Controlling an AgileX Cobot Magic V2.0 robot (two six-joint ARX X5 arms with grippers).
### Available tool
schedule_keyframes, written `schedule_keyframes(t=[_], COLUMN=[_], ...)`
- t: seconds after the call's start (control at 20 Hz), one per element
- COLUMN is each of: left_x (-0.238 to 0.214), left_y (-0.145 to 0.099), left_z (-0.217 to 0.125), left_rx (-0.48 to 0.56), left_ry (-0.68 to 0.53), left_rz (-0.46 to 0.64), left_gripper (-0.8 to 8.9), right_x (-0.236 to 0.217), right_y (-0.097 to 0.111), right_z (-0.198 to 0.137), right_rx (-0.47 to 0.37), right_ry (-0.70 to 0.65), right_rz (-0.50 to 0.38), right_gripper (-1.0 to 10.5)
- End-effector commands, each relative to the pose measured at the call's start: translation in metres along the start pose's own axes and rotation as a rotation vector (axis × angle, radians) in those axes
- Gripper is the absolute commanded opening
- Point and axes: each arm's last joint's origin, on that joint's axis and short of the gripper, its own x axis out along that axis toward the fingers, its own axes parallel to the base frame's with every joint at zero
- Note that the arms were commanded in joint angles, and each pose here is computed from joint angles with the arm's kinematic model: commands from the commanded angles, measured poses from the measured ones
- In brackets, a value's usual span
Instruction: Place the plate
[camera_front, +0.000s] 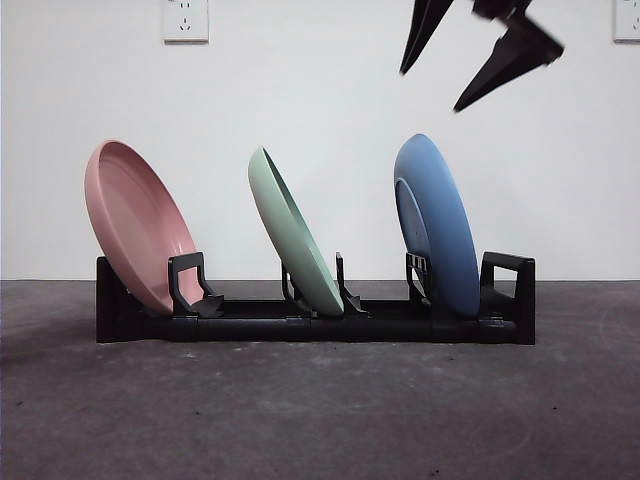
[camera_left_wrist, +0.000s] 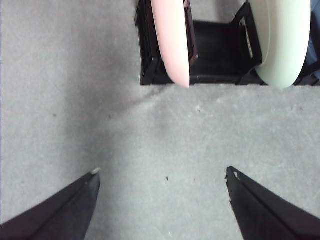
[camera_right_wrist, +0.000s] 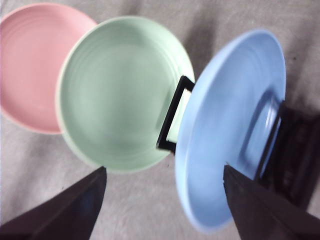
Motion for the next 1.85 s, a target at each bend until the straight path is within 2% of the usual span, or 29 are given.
schedule_keyframes(t=[0.05, 0.15, 0.3, 0.45, 0.6, 0.85, 1.1, 1.35, 1.5, 1.65, 1.8, 1.85], left_x=[-0.004, -0.004, -0.004, -0.004, -0.004, -0.004, -0.004, -0.004, -0.004, -0.004, -0.004, -0.004], left_y=[-0.002, -0.002, -0.002, -0.002, -0.002, -0.002, -0.002, -0.002, -0.002, -0.002, -0.002, -0.002], left_z=[0.005, 0.005, 0.005, 0.005, 0.005, 0.005, 0.006, 0.006, 0.006, 0.007, 0.007, 0.007], left_rx=[0.010, 0.010, 0.011, 0.011, 0.010, 0.011, 0.013, 0.014, 0.014, 0.014, 0.016, 0.016], left_ry=[-0.024, -0.024, -0.026, -0.025, -0.024, -0.026, -0.033, -0.039, -0.039, -0.040, -0.045, -0.046], left_rz=[-0.007, -0.007, -0.008, -0.007, -0.007, -0.008, -0.008, -0.009, -0.009, -0.009, -0.010, -0.010], left_gripper=[4.06, 4.06, 4.06, 4.06, 4.06, 4.06, 4.06, 4.06, 4.06, 4.06, 4.06, 4.05], right_x=[0.019, 0.034, 0.048, 0.049, 0.048, 0.042, 0.011, -0.033, -0.061, -0.081, -0.086, -0.087], right_y=[-0.004, -0.010, -0.016, -0.016, -0.016, -0.012, 0.003, 0.025, 0.039, 0.054, 0.069, 0.075], right_z=[0.009, 0.011, 0.012, 0.012, 0.012, 0.011, 0.009, 0.001, -0.009, -0.031, -0.057, -0.066], right_rx=[0.027, 0.039, 0.047, 0.046, 0.048, 0.046, 0.027, -0.027, -0.110, -0.257, -0.358, -0.389], right_ry=[0.006, 0.029, 0.049, 0.048, 0.052, 0.060, 0.003, -0.055, -0.079, -0.047, 0.027, 0.022], right_rz=[0.007, 0.002, -0.002, -0.002, -0.002, 0.069, 0.121, 0.278, 0.365, 0.311, 0.121, 0.082], right_gripper=[3.5, 3.3, 2.3, 0.8, 0.2, 0.2, 0.2, 0.2, 0.2, 0.2, 0.2, 0.2])
